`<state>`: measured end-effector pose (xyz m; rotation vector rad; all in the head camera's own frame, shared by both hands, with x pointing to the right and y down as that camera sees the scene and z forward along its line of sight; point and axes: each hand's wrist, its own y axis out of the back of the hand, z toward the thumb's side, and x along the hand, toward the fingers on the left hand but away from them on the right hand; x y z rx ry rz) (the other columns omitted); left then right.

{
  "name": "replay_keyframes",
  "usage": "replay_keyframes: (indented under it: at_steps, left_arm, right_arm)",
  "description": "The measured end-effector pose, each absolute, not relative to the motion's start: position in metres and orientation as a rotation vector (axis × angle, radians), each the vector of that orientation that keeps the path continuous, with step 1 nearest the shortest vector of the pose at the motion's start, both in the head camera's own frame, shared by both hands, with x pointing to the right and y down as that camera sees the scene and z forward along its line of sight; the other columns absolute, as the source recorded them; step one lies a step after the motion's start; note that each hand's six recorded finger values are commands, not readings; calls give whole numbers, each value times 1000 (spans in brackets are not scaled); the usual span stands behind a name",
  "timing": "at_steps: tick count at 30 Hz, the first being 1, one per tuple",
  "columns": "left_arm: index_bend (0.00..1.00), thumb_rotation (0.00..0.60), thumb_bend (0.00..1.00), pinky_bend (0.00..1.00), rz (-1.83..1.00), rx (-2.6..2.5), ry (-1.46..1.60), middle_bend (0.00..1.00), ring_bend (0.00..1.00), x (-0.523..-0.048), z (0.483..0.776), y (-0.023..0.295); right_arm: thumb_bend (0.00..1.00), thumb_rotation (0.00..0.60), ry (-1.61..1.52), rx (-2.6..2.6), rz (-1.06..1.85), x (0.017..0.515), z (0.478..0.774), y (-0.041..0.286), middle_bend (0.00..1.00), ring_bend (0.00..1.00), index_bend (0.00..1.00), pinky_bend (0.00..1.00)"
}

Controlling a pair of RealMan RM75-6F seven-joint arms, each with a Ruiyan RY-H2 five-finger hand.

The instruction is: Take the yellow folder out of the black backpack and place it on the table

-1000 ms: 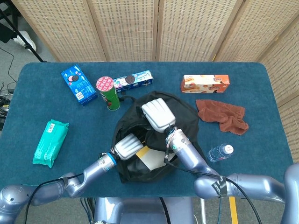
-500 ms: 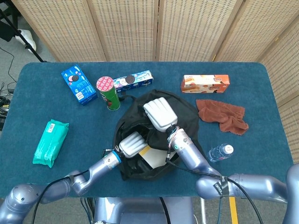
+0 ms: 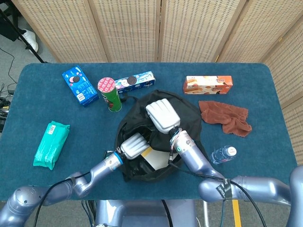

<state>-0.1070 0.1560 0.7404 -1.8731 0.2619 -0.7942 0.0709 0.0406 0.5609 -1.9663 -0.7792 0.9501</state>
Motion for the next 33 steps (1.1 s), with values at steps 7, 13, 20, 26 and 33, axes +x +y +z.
replay_keyframes:
  at_steps: [7,13,20,26,33]
  left_arm:
    - [0,600,995,0,-786,-1890,283,0,0,-107,737,155]
    - [0,600,1000,0,-765,-1912,302,0,0,-107,730,154]
    - [0,600,1000,0,-762,-1922,309,0,0,-108,728,155]
    - [0,600,1000,0,-764,-1929,312,0,0,-108,727,155]
    - [0,600,1000,0,-769,-1937,326,0,0,-106,728,153]
  right_arm:
    - [569,600,-780,-1958,960,75,562,39,696,668,646,658]
    - [569,600,-781,-1953,962,75,562,38,697,668,646,658]
    - [569,600,-780,-1942,968,78,562,37,697,668,646,658]
    - [569,600,-778,-1940,973,79,563,37,697,668,646,658]
    - [569,600,-781,-1940,971,80,561,37,697,668,646,658]
